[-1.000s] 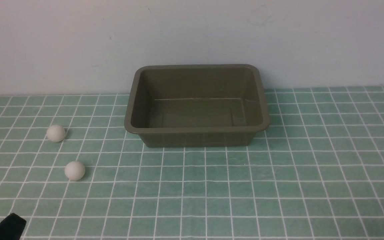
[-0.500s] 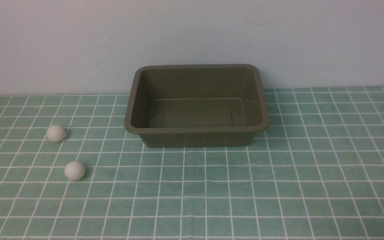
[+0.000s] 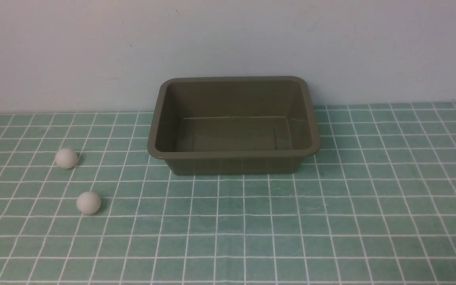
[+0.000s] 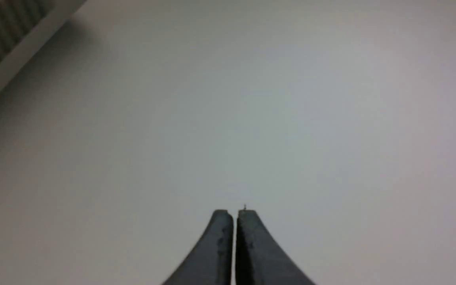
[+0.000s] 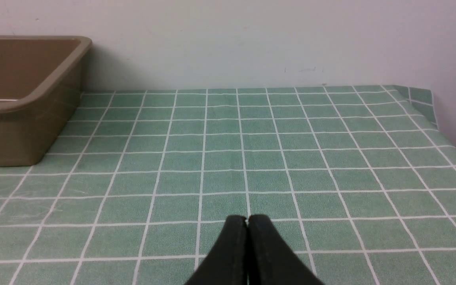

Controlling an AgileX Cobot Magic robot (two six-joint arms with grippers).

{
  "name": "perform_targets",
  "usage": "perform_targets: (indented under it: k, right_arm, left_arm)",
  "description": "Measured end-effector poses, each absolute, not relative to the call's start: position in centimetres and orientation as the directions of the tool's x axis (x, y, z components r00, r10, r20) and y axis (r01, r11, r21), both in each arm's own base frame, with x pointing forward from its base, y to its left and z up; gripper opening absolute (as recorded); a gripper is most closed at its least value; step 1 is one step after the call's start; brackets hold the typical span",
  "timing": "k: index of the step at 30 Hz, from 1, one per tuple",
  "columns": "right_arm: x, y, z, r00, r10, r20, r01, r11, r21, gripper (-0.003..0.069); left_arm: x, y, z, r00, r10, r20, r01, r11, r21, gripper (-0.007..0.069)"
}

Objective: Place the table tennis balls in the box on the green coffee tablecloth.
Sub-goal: 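Reach for and grasp a ping pong ball on the table beside the basket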

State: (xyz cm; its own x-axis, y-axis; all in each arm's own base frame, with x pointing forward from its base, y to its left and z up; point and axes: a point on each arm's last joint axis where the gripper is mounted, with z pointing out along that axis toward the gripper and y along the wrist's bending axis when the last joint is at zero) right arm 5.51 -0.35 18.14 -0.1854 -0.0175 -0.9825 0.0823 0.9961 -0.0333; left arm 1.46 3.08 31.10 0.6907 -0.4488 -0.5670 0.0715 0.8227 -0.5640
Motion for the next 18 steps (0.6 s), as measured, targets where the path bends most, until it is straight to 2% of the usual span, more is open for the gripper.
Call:
perform_targets:
  k: [1,2,3,5,6,7,9,12,14,15,17,18]
  right_arm:
    - [5.5,-0.3,18.1,-0.185,-0.018,-0.983,0.082,0.996,-0.033,-0.0016]
    - [5.5,-0.3,18.1,-0.185,-0.018,-0.983,0.082,0.996,-0.033,-0.0016]
    - [5.5,-0.3,18.1,-0.185,-0.018,-0.983,0.082,0.996,-0.033,-0.0016]
    - [5.5,-0.3,18.1,-0.185,-0.018,-0.983,0.082,0.996,-0.033,-0.0016]
    - [5.5,-0.3,18.1,-0.185,-0.018,-0.983,0.082,0.996,-0.033,-0.0016]
    - [5.5,-0.3,18.1,-0.185,-0.018,-0.983,0.082,0.996,-0.033,-0.0016]
    - [5.5,-0.3,18.1,-0.185,-0.018,-0.983,0.082,0.996,-0.033,-0.0016]
    - [5.5,-0.3,18.1,-0.185,-0.018,-0.983,0.082,0.996,-0.033,-0.0016]
    - [5.5,-0.3,18.1,-0.185,-0.018,-0.983,0.082,0.996,-0.033,-0.0016]
    - [5.5,-0.3,18.1,-0.185,-0.018,-0.983,0.082,0.996,-0.033,-0.0016]
    - [5.5,-0.3,18.1,-0.185,-0.018,-0.983,0.082,0.996,-0.033,-0.0016]
    - [5.5,-0.3,18.1,-0.185,-0.018,-0.983,0.082,0.996,-0.033,-0.0016]
  left_arm:
    - [0.9,2.5,32.6,0.712,-0.325,-0.622,0.038,0.903,-0.429,-0.0004]
    - [0.8,1.9,33.7,0.711,-0.229,-0.665,0.007,0.948,-0.318,-0.0004]
    - [0.6,1.4,34.7,0.690,-0.147,-0.709,-0.018,0.975,-0.220,-0.0004]
    - [1.1,0.8,35.6,0.626,-0.076,-0.776,-0.033,0.992,-0.124,-0.0004]
    - [1.9,0.4,36.4,0.537,-0.019,-0.844,-0.037,0.998,-0.047,-0.0004]
    - [2.4,0.3,36.7,0.493,-0.001,-0.870,-0.035,0.999,-0.021,-0.0004]
    - [4.6,-0.1,37.5,0.313,0.035,-0.949,-0.012,0.999,0.033,-0.0004]
    - [7.6,-0.3,37.8,0.095,0.048,-0.994,0.029,0.998,0.051,-0.0004]
    - [10.0,-0.4,38.0,-0.043,0.055,-0.998,0.052,0.997,0.052,-0.0004]
    - [10.2,-0.5,37.9,-0.066,0.055,-0.996,0.057,0.997,0.051,-0.0004]
    - [13.7,-0.5,37.5,-0.248,0.067,-0.966,0.085,0.995,0.047,-0.0004]
    - [14.0,-0.6,37.5,-0.261,0.067,-0.963,0.087,0.995,0.046,-0.0004]
